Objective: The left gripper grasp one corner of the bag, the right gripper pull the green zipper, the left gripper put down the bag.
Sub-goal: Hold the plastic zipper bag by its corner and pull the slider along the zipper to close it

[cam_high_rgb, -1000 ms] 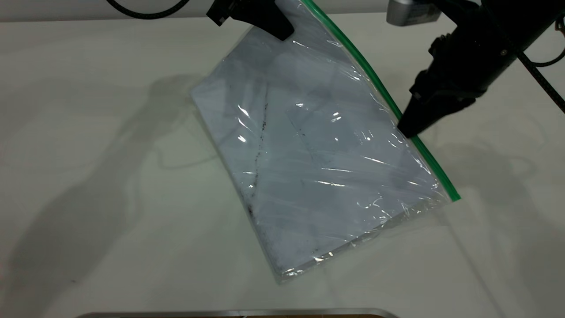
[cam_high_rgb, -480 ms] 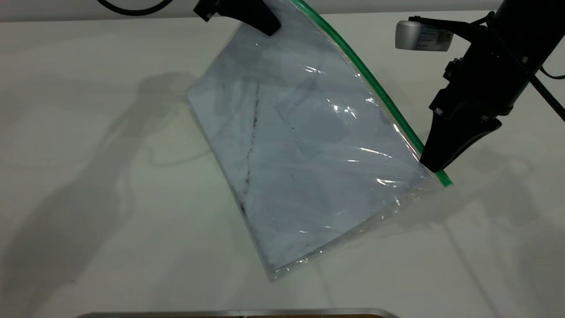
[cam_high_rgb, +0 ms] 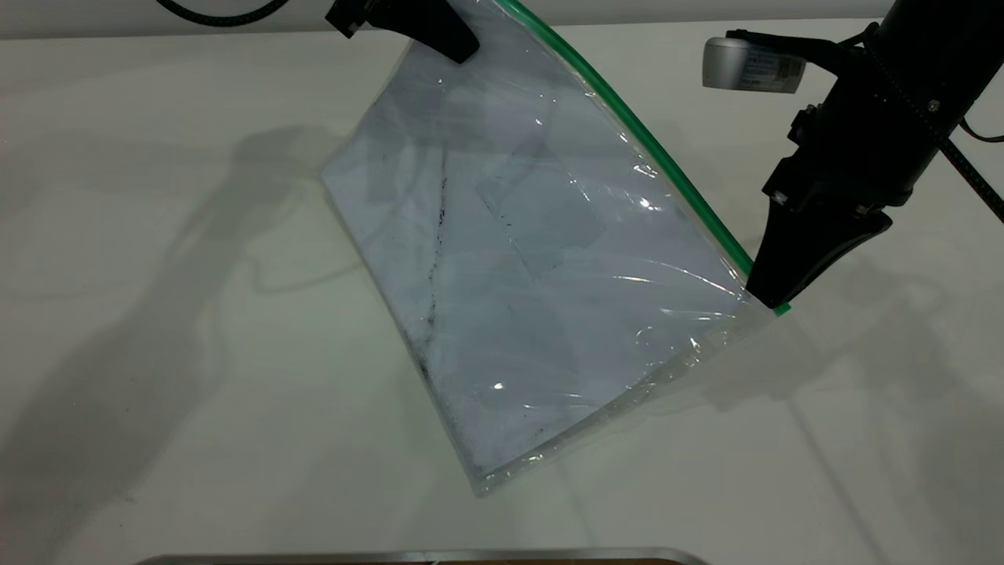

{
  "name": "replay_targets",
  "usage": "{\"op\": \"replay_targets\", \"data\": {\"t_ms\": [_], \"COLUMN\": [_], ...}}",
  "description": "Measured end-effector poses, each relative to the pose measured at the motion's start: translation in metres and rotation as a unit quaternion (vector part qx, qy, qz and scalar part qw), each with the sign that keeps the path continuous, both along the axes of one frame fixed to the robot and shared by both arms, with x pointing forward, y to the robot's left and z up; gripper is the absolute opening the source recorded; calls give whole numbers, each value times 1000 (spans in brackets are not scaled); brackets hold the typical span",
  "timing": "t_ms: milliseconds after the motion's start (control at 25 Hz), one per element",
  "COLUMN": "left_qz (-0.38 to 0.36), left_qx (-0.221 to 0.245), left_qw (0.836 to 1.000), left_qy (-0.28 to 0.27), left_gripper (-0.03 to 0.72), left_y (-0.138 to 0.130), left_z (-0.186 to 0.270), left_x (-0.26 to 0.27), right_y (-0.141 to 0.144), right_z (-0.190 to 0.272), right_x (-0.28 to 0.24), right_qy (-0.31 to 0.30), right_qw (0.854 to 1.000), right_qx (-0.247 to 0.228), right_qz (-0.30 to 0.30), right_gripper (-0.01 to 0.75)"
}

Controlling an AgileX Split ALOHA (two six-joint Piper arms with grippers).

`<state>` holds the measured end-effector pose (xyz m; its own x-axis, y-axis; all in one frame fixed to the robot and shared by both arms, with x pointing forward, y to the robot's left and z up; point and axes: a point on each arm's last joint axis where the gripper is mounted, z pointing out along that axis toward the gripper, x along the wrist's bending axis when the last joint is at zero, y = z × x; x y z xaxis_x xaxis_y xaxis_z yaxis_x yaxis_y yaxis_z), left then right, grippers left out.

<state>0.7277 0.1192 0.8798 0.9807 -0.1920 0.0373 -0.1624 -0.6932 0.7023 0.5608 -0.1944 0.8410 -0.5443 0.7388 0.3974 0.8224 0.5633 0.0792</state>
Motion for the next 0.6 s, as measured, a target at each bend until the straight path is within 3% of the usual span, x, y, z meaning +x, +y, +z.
{"op": "replay_targets", "data": {"t_ms": [160,400,520,600], "left_qz": [2,21,49,67], "left_qx": [0,5,8,9], "left_qw": [1000,1000,998,996], "left_qy": [0,15,42,58], "left_gripper": [52,62,101,172], "left_y": [1,6,6,6], "left_z": [0,0,0,1], "left_x": [1,2,2,2], "right_y": [1,0,0,0], "right_z": [0,-1,-1,-1], "right_x": [1,5,6,7], "right_qy": [-5,-22,-29,-32], "right_qw": [1000,1000,999,999], "right_qx": [2,1,-1,-2], "right_qz": [-8,-22,-24,-25], "right_gripper": [116,361,466,509]}}
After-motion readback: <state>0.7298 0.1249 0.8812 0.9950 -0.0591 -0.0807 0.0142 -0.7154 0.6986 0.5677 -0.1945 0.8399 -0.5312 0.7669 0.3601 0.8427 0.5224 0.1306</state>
